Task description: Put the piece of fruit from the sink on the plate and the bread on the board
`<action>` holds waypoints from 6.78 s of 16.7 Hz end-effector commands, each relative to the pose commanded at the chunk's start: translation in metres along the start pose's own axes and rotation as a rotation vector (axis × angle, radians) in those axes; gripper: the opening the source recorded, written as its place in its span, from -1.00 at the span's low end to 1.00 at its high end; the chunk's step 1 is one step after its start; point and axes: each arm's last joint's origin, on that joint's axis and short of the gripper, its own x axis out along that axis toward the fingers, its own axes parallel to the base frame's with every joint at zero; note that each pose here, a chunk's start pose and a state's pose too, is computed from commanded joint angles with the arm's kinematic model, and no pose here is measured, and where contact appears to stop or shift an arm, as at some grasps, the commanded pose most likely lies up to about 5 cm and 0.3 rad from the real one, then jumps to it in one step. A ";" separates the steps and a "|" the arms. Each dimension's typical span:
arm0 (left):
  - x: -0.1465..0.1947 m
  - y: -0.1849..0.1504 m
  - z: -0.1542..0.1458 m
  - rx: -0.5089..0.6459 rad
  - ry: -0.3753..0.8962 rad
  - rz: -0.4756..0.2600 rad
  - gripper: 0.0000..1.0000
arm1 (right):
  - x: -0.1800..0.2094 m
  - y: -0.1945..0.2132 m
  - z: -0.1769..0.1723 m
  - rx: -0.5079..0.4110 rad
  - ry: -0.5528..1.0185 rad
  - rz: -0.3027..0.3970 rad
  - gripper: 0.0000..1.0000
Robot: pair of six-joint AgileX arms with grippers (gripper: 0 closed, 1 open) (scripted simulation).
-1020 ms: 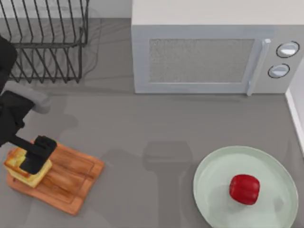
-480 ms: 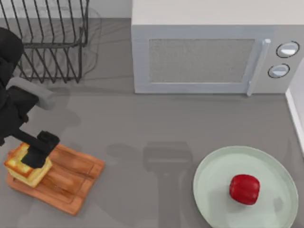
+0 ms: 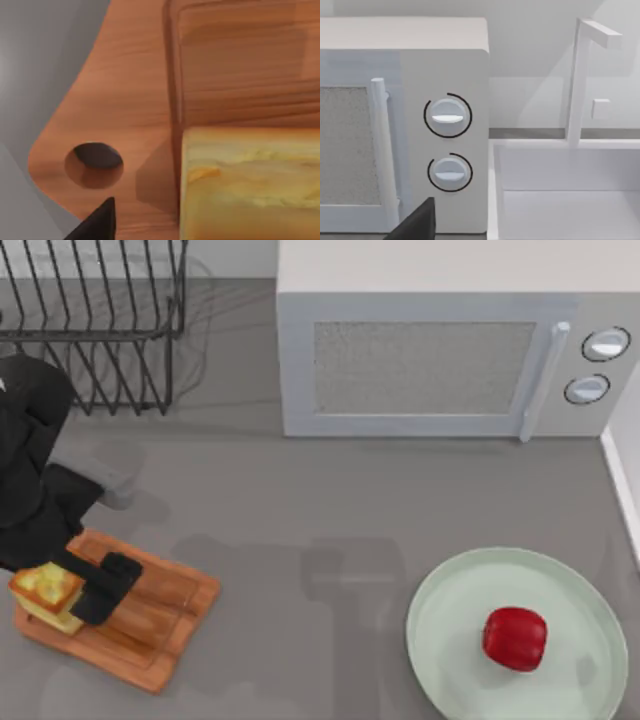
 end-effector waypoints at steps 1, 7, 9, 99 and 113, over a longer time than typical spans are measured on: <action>0.006 0.000 -0.001 0.000 0.002 -0.001 1.00 | 0.000 0.000 0.000 0.000 0.000 0.000 1.00; 0.011 -0.001 -0.001 0.001 0.005 -0.002 0.85 | 0.000 0.000 0.000 0.000 0.000 0.000 1.00; 0.011 -0.001 -0.001 0.001 0.005 -0.002 0.55 | 0.000 0.000 0.000 0.000 0.000 0.000 1.00; -0.001 -0.020 0.018 -0.505 -0.001 -0.006 1.00 | 0.000 0.000 0.000 0.000 0.000 0.000 1.00; -0.036 -0.019 -0.010 -0.499 -0.264 0.013 1.00 | 0.000 0.000 0.000 0.000 0.000 0.000 1.00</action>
